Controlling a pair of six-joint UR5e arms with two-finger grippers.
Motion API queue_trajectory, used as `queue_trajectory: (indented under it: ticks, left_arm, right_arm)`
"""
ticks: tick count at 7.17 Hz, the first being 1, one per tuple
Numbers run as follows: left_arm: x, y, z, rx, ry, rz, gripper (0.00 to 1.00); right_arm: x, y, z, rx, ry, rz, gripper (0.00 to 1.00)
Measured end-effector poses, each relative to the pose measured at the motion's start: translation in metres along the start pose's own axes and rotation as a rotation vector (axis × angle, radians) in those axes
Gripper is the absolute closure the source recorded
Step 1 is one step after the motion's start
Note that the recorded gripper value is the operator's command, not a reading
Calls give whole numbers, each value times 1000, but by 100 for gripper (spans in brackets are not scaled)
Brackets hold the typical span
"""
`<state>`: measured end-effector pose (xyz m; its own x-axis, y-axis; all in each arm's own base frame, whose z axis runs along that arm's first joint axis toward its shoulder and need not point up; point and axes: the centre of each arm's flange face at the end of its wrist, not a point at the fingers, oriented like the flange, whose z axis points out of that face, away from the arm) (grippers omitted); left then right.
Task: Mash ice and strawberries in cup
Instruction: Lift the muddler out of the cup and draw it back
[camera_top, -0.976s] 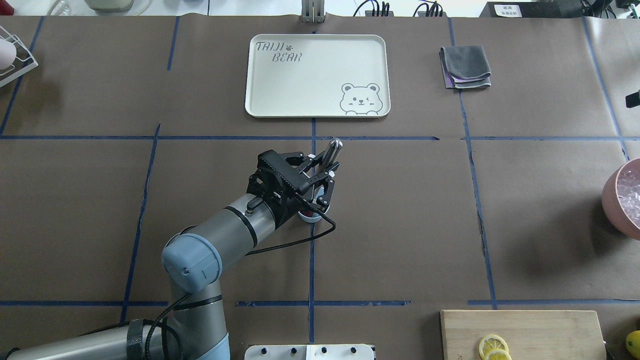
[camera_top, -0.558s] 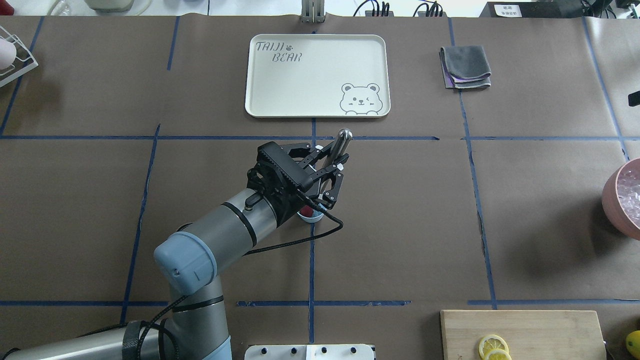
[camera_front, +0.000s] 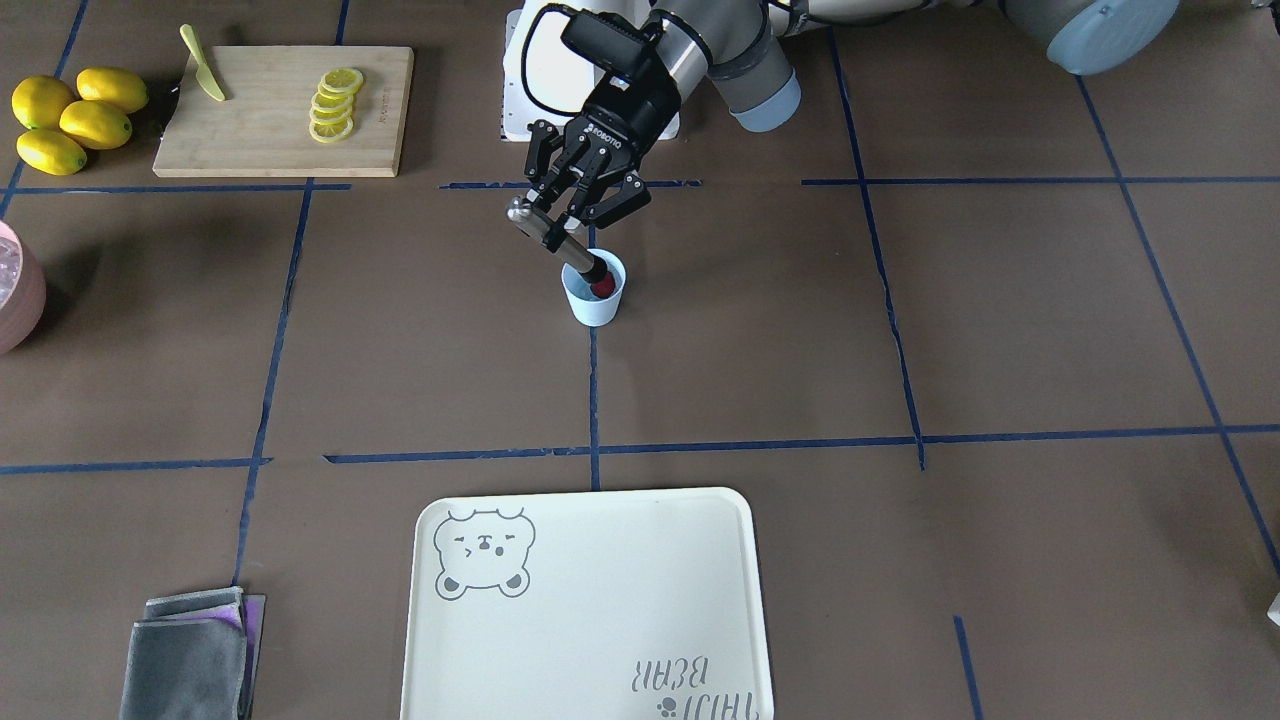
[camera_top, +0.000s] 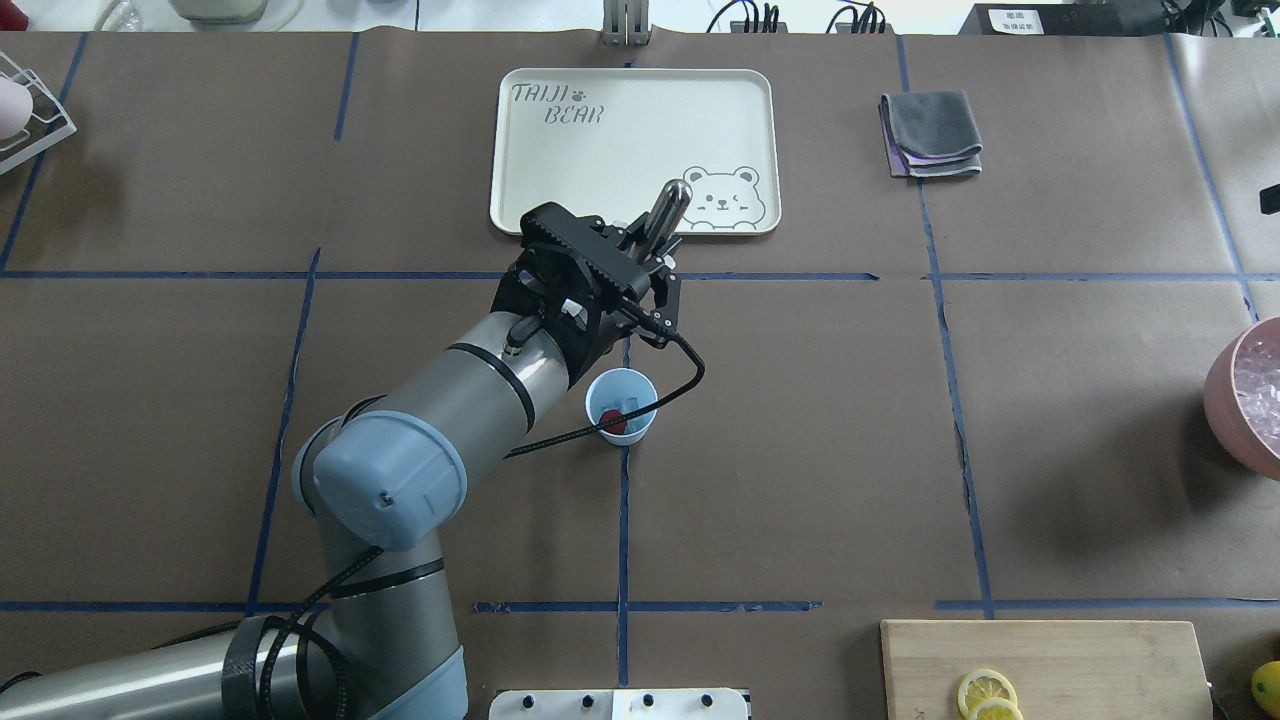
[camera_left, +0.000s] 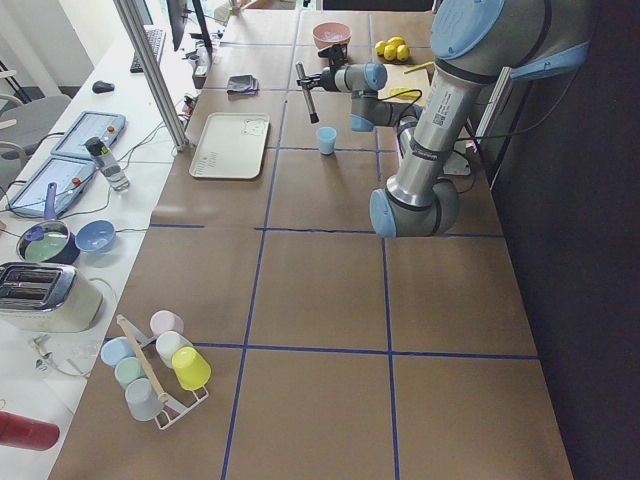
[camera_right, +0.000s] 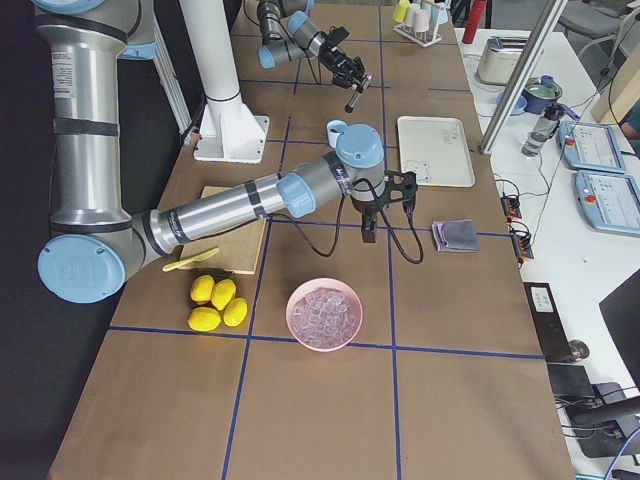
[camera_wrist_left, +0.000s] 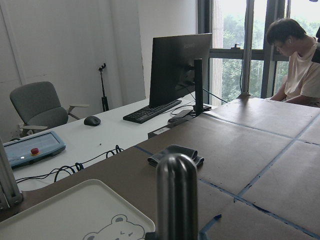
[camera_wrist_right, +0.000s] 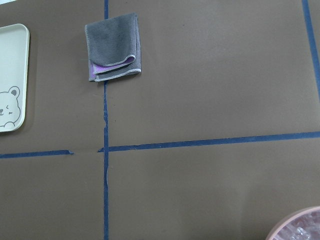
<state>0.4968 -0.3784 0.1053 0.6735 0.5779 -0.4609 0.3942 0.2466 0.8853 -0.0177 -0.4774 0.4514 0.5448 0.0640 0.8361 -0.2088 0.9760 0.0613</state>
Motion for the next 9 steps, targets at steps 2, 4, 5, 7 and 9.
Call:
queue_trajectory:
  ticks: [2,4,5,7,9]
  left_arm:
    - [-27,-17,-4,-176,-121,35,100]
    - [-89,-6,2,-412,-196,81,100]
    - [-138,5,-3,-526,-239,77,100]
    - [-245,35,-21,-725,-295,-10,100]
    - [-352,75,-49,-923,-327,-184,99]
  right_arm:
    - [4,1,2,-3,4,6,1]
    - [18,3,3,-4,19,25,1]
    - [27,2,3,-3,28,36,1]
    - [50,2,10,-14,50,4,1]
    - [78,0,17,-39,127,-70,1]
